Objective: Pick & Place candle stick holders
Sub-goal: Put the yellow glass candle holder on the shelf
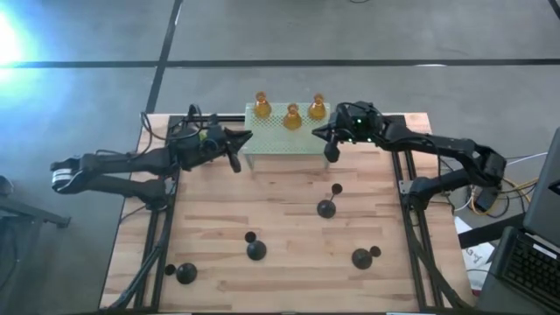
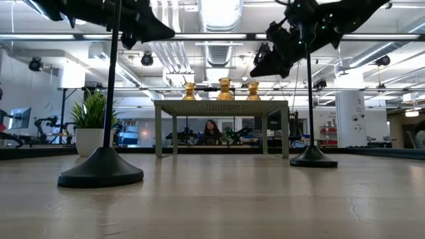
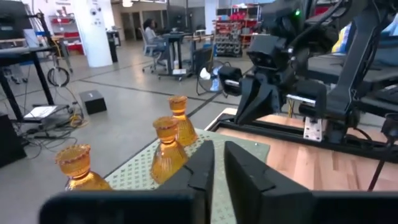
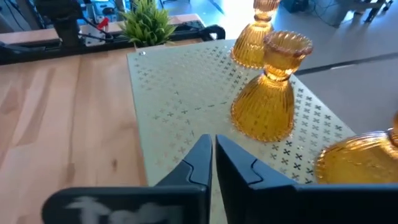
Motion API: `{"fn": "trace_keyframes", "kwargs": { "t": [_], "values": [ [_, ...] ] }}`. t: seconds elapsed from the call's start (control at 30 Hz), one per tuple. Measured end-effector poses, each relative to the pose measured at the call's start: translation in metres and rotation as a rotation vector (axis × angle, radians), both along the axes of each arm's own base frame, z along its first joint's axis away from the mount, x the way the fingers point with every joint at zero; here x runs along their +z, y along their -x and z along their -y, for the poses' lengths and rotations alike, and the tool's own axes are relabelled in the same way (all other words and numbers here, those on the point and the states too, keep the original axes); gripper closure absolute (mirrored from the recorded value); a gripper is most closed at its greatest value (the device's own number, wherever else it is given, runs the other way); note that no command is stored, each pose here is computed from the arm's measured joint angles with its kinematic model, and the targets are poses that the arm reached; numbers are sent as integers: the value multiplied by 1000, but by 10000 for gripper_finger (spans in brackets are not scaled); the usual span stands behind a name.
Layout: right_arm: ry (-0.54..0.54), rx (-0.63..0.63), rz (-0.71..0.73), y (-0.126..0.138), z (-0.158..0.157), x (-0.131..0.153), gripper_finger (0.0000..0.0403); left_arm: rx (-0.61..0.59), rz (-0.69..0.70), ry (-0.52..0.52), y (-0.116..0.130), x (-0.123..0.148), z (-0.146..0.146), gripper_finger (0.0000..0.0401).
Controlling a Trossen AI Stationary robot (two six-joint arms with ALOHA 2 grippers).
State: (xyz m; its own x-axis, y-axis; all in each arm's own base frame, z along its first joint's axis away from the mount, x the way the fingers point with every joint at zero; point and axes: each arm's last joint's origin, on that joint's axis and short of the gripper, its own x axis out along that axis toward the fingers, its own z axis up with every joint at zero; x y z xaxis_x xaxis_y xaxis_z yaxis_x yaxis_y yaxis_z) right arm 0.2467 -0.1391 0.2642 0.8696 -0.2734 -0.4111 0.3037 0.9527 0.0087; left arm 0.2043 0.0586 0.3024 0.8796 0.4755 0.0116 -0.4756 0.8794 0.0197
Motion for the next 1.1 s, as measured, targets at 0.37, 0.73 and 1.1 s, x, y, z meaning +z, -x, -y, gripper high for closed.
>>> {"fn": "trace_keyframes", "kwargs": {
  "t": [0.37,0.73,1.1],
  "values": [
    [43,-84,-88,-35,24,5,395,-27,9,-8,5,0,2,396],
    [75,-105,-155,-56,37,6,395,-29,8,-8,5,0,2,395],
    [96,-93,-170,-71,47,7,395,-29,8,-7,5,0,2,394]
  ]
}}
